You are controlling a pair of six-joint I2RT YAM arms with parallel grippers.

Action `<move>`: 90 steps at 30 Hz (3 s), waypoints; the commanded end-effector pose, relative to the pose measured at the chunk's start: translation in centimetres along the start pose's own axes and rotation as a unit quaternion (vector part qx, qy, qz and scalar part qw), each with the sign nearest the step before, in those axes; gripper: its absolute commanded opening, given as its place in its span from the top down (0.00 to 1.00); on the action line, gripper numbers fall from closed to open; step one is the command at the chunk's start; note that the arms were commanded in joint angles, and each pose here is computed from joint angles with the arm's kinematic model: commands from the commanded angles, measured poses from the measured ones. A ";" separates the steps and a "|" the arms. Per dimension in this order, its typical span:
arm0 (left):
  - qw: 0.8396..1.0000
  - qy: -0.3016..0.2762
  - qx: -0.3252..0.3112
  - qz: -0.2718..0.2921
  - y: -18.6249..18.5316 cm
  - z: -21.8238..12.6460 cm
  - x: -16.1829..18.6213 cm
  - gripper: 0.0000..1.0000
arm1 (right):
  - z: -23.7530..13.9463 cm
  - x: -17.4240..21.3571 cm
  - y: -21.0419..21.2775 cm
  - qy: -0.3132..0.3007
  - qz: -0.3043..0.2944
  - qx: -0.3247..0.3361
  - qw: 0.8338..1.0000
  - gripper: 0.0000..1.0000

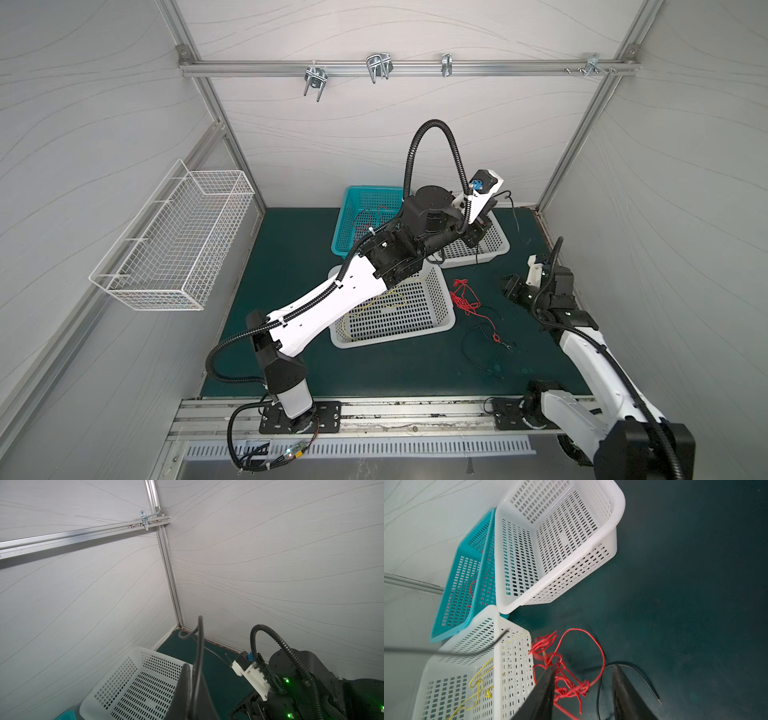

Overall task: Untangle the cables
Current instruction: 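Carry the black wire over the farther white basket with left gripper and lower it, then open left gripper to drop the black wire into the farther white basket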

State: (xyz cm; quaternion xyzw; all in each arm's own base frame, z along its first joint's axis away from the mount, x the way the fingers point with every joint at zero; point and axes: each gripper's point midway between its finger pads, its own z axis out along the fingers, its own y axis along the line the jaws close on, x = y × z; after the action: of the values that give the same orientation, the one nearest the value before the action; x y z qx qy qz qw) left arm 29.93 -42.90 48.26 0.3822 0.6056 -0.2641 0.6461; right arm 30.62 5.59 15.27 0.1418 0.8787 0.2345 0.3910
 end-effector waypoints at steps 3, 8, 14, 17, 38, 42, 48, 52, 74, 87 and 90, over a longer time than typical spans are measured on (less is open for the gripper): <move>0.999 -0.032 -0.031 0.030 1.4 0.6 -1.9 1.00 | 0.4 -0.3 0.2 -0.003 -0.004 -0.009 1.000 0.54; 0.999 -0.016 -0.040 0.006 3.7 2.2 -0.6 1.00 | 0.5 0.0 0.0 -0.001 -0.004 -0.008 1.000 0.54; 0.998 -0.011 -0.061 -0.031 8.2 4.2 0.9 1.00 | 0.6 0.3 -0.3 0.003 -0.003 -0.006 1.000 0.54; 0.996 -0.014 -0.085 -0.035 10.3 5.0 1.5 1.00 | 0.6 0.4 -0.3 0.002 -0.003 -0.007 1.000 0.54; 0.964 0.165 -0.137 -0.156 14.0 12.2 21.8 1.00 | 1.5 1.1 -0.6 0.018 0.002 -0.009 1.000 0.54; 0.951 0.216 -0.141 -0.169 13.3 12.2 26.5 1.00 | 1.6 1.1 -0.7 0.019 0.003 -0.009 1.000 0.54; 0.930 0.281 -0.144 -0.188 12.3 11.3 31.6 1.00 | 1.7 0.9 -0.5 0.018 0.006 -0.012 1.000 0.54; 0.923 0.300 -0.144 -0.192 11.9 10.6 33.1 0.94 | 1.9 0.7 -0.3 0.018 0.007 -0.015 1.000 0.54; 0.931 0.329 -0.095 -0.124 7.6 7.4 31.6 0.20 | 0.0 -0.2 0.1 0.021 -0.008 0.005 1.000 0.53; 0.903 0.359 -0.212 -0.098 10.9 2.8 27.7 0.14 | -2.0 0.3 -0.4 0.017 -0.018 0.028 0.999 0.52; 0.903 0.357 -0.220 -0.095 11.1 2.1 27.1 0.14 | -2.5 0.6 -0.5 0.021 -0.017 0.035 0.999 0.52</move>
State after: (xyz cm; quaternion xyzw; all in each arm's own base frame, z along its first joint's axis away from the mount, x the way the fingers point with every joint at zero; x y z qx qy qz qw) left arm 43.61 -36.21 21.12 0.2558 0.8770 -0.0427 0.4045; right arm 28.87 5.21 15.36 0.1346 0.8932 0.2152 0.3711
